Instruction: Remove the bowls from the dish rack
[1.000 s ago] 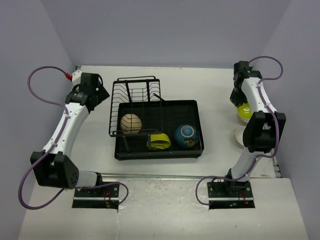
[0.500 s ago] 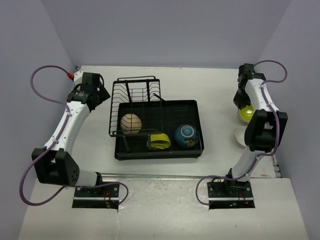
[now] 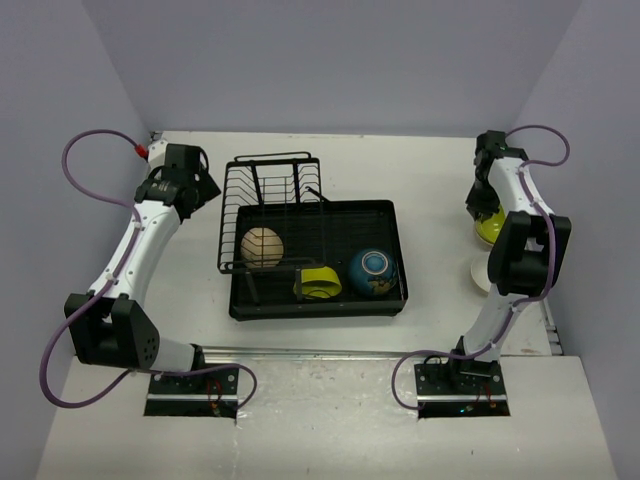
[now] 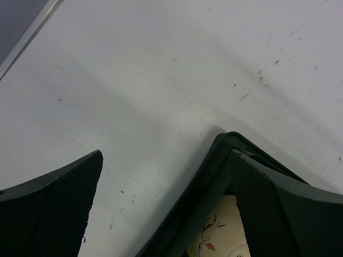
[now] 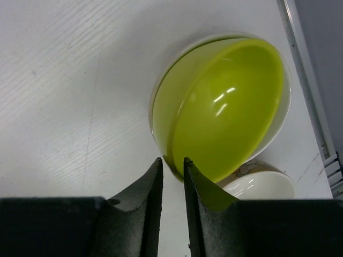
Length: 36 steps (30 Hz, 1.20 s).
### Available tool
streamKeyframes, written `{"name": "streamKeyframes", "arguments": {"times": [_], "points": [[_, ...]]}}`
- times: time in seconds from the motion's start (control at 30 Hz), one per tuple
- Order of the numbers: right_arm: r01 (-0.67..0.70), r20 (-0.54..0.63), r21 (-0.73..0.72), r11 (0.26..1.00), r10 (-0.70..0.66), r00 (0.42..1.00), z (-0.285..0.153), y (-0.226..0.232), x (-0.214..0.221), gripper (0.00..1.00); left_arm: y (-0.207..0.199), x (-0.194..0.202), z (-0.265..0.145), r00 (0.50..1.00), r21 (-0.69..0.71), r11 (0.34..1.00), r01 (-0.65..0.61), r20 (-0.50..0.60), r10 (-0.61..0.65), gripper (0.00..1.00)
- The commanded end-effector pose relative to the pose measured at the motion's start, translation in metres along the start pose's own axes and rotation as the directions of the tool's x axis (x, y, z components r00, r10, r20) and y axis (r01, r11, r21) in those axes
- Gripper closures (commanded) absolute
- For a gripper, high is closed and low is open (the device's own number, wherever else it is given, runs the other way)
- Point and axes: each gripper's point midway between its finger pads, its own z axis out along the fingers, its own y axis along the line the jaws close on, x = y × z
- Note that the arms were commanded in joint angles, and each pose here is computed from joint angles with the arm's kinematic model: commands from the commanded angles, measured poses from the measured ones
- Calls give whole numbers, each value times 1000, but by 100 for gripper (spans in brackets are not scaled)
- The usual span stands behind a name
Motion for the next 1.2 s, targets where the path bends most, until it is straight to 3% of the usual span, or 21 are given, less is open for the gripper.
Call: {"name": "streamKeyframes", "arguments": {"times": [0.0, 0.07, 0.27, 0.6, 0.67, 0.7, 0.77, 0.8, 0.87, 0.93, 0.97, 1.13, 1.17], "points": [[-20, 35, -19, 1000, 21, 999, -6, 2, -14, 76, -5, -15, -5, 999, 16, 1000, 1, 47, -2, 0], [-21, 36, -20, 1000, 21, 999, -5, 3, -16, 69, -5, -14, -5, 999, 13, 1000, 0, 46, 0, 0], [-45, 87, -33, 998, 47, 995, -18, 1, -26, 67, 0, -10, -4, 999, -1, 1000, -2, 41, 2, 0], [1, 233, -193, 981, 44, 972, -103, 34, -45, 58, 25, -13, 0, 999, -91, 996, 5, 45, -1, 0], [26, 246, -288, 957, 48, 968, -127, 51, -36, 54, 33, -14, -1, 999, -113, 993, 19, 31, -15, 0], [38, 246, -320, 947, 44, 968, -134, 60, -26, 46, 37, -14, -1, 999, -122, 992, 25, 26, -22, 0], [46, 208, -573, 818, 91, 974, -178, 94, -7, 45, 38, -8, -5, 1000, -102, 995, 22, 6, -21, 0], [22, 216, -595, 804, 133, 967, -186, 91, -7, 45, 39, -5, -3, 1000, -108, 994, 17, -2, -17, 0], [24, 141, -794, 608, 145, 979, -242, 105, 22, 45, 40, 0, -9, 999, -85, 996, 38, -7, -39, 0], [-81, -18, -904, 419, 152, 988, -270, 119, 53, 46, 43, 10, -14, 997, -64, 996, 69, -16, -71, 0], [-153, -97, -945, 289, 201, 975, -290, 117, 69, 46, 46, 18, -15, 996, -60, 995, 76, -30, -78, 0], [-242, -231, -969, 50, 165, 959, -345, 110, 128, 45, 36, 26, -39, 984, 74, 981, 177, -47, -174, 0], [-301, -307, -952, -57, 184, 934, -357, 101, 137, 45, 36, 28, -42, 983, 85, 980, 182, -51, -178, 0]]}}
